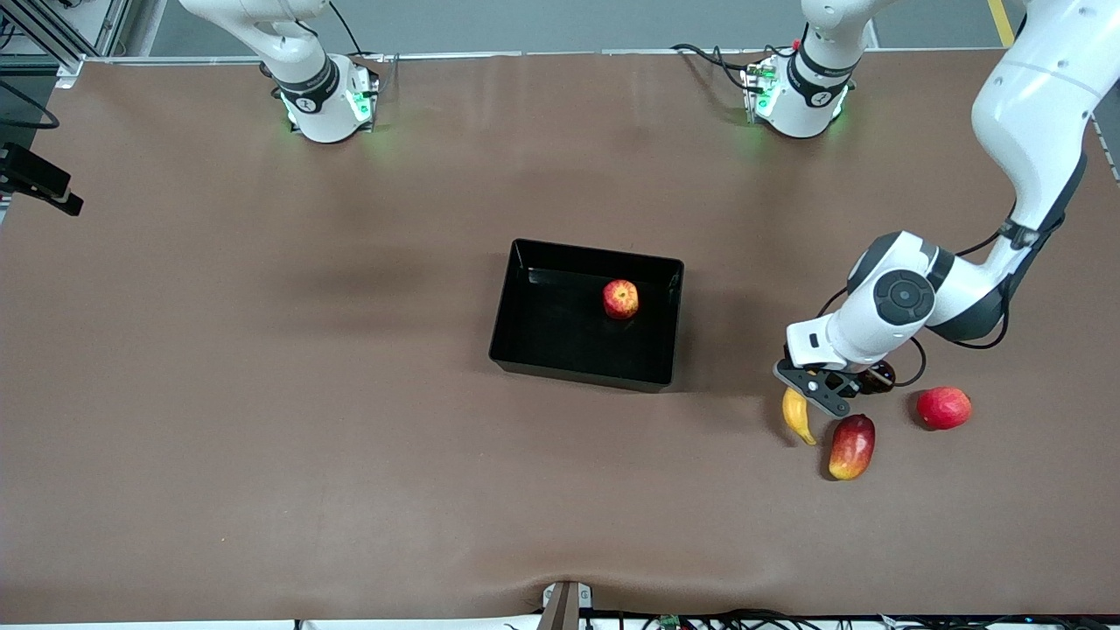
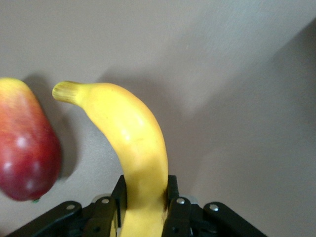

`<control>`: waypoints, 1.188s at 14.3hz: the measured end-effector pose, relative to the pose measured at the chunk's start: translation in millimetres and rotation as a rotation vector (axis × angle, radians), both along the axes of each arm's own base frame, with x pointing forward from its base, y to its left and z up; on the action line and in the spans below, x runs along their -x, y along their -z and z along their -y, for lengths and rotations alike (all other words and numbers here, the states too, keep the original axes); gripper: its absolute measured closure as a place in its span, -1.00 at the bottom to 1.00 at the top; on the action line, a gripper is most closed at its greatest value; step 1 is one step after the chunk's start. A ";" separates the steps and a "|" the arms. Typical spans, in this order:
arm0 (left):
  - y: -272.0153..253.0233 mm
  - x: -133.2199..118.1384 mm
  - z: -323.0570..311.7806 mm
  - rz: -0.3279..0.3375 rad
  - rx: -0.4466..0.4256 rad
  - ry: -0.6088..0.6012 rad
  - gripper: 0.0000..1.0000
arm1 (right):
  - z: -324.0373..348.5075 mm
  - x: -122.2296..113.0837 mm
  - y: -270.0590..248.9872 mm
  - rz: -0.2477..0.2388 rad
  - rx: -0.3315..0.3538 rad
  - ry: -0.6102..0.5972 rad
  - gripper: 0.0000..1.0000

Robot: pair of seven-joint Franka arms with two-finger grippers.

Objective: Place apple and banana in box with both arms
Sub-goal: 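Lift the banana with the left gripper and carry it over the box, then lower the banana into the box, open and raise the left gripper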

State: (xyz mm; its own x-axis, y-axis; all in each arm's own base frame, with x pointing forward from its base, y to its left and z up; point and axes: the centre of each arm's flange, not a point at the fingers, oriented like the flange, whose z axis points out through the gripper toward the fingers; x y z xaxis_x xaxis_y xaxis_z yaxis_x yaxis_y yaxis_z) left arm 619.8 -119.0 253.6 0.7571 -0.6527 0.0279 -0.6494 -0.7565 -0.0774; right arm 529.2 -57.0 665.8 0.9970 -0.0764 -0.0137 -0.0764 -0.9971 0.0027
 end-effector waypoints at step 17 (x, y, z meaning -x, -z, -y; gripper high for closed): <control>-97.4 101.9 363.4 -0.022 0.007 -0.328 0.30 | -1.1 -0.1 -0.5 0.001 -0.003 -0.004 -1.00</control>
